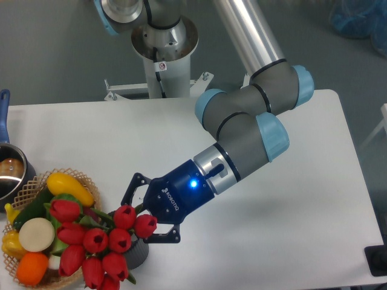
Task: Insert the flowers into the vase
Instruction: 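Push the tulips further down into the vase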
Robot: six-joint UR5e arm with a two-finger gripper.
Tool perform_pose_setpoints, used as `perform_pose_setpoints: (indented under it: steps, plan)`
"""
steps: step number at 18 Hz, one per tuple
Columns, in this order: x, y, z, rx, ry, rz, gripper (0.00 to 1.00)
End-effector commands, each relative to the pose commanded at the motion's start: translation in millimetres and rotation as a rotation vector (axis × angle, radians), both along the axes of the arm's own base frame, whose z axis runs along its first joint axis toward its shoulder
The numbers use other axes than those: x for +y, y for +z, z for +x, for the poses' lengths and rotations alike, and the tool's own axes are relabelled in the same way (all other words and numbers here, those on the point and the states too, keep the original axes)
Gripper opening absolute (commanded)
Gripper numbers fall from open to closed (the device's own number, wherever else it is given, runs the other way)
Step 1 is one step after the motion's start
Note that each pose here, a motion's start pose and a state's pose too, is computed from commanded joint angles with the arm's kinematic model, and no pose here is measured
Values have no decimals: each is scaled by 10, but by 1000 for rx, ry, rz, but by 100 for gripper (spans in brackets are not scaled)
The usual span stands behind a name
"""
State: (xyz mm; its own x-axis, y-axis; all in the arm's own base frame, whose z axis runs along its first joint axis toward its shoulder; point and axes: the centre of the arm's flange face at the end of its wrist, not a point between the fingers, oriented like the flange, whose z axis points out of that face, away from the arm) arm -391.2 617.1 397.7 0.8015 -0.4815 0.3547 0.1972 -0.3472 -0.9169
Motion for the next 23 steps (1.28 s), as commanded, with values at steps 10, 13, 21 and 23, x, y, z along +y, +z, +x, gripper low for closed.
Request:
perform_pose_setpoints:
  steps: [10,13,21,23]
  plan:
    - [-29,-225,35,-4,-7,-8,1]
    - [41,-404,97,27,-10,-49,1]
    - [102,-518,183,26,-21,-71,4]
    - [87,-567,217,25,-25,-73,6]
